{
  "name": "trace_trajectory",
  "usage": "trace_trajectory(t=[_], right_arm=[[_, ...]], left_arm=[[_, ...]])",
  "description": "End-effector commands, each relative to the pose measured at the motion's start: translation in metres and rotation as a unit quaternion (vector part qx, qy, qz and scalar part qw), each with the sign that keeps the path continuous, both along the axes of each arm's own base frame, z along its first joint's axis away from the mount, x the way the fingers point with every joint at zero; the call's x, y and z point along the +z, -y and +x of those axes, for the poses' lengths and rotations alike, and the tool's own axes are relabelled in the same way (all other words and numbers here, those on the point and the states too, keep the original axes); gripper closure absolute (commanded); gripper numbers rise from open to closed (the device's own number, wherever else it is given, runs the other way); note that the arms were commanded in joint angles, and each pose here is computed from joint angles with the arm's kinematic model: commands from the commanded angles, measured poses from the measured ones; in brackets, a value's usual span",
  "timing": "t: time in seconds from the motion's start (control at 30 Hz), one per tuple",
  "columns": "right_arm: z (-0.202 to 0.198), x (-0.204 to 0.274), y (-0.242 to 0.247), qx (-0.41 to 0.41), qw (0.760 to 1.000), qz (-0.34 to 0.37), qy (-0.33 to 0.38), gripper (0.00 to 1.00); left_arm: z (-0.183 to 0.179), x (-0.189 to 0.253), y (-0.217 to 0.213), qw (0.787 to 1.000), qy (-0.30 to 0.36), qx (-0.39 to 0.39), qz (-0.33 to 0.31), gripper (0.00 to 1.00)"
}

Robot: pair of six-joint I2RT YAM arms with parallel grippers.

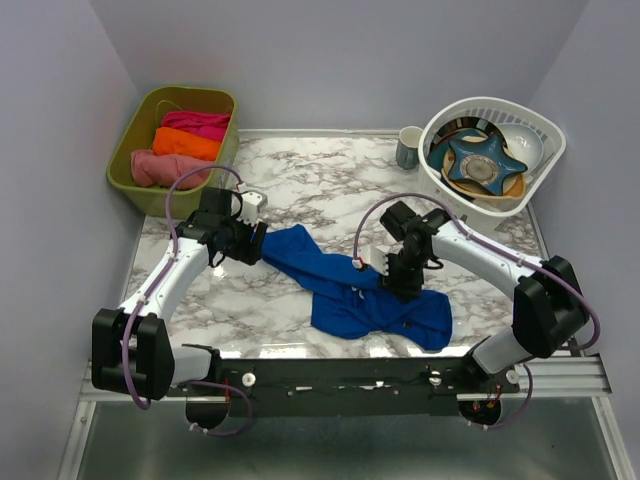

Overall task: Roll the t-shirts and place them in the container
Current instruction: Flatten out the T-shirt at the center of the board.

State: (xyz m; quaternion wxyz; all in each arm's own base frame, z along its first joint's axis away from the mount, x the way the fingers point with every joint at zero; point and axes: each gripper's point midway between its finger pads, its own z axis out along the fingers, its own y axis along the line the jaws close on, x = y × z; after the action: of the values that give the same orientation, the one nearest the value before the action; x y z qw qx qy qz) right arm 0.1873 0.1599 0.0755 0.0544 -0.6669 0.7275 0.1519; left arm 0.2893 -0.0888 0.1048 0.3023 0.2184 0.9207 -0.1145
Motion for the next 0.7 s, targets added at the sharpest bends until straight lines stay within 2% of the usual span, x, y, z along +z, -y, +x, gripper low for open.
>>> trace_trajectory(t=[0.0, 0.13, 0.2, 0.23, 0.3, 0.33, 0.43, 0.53, 0.57, 0.6, 0.63, 0.67], right_arm=[[0.022, -0.010, 0.011, -0.009, 0.998, -0.033, 0.054, 0.52], [0.028, -0.002, 0.014, -0.017, 0.996, -0.036, 0.077, 0.66], [0.028, 0.006, 0.015, -0.019, 0.995, -0.032, 0.088, 0.68], [0.029, 0.015, 0.015, -0.021, 0.994, -0.024, 0.103, 0.73], [0.021, 0.023, 0.016, -0.019, 0.995, -0.013, 0.100, 0.83], [0.016, 0.030, 0.016, -0.014, 0.994, -0.002, 0.104, 0.92], [-0.014, 0.035, 0.019, 0.021, 0.996, 0.027, 0.082, 0.99], [-0.033, 0.042, 0.023, 0.039, 0.993, 0.054, 0.095, 0.99], [-0.037, 0.037, 0.026, 0.032, 0.994, 0.049, 0.091, 0.95], [-0.038, 0.033, 0.030, 0.026, 0.995, 0.041, 0.086, 0.87], [-0.038, 0.030, 0.031, 0.020, 0.996, 0.034, 0.082, 0.68], [-0.034, 0.027, 0.032, 0.000, 0.996, 0.023, 0.085, 0.63]], left_arm=[[0.007, 0.009, -0.002, 1.000, 0.018, 0.004, -0.001, 0.29], [0.006, 0.010, -0.002, 1.000, 0.019, 0.005, -0.002, 0.29], [0.006, 0.009, -0.003, 1.000, 0.018, 0.005, -0.002, 0.29], [0.005, 0.008, -0.003, 1.000, 0.017, 0.005, -0.002, 0.29], [0.006, 0.008, -0.002, 1.000, 0.019, 0.005, -0.004, 0.29], [0.006, 0.007, -0.001, 1.000, 0.018, 0.006, -0.006, 0.29], [0.007, 0.007, 0.001, 1.000, 0.019, 0.005, -0.011, 0.29], [0.009, 0.006, 0.003, 1.000, 0.016, 0.006, -0.016, 0.29], [0.010, 0.007, 0.003, 1.000, 0.017, 0.005, -0.018, 0.29], [0.011, 0.007, 0.004, 1.000, 0.016, 0.005, -0.019, 0.29], [0.011, 0.006, 0.004, 1.000, 0.014, 0.006, -0.019, 0.29], [0.012, 0.007, 0.004, 1.000, 0.014, 0.005, -0.019, 0.29]])
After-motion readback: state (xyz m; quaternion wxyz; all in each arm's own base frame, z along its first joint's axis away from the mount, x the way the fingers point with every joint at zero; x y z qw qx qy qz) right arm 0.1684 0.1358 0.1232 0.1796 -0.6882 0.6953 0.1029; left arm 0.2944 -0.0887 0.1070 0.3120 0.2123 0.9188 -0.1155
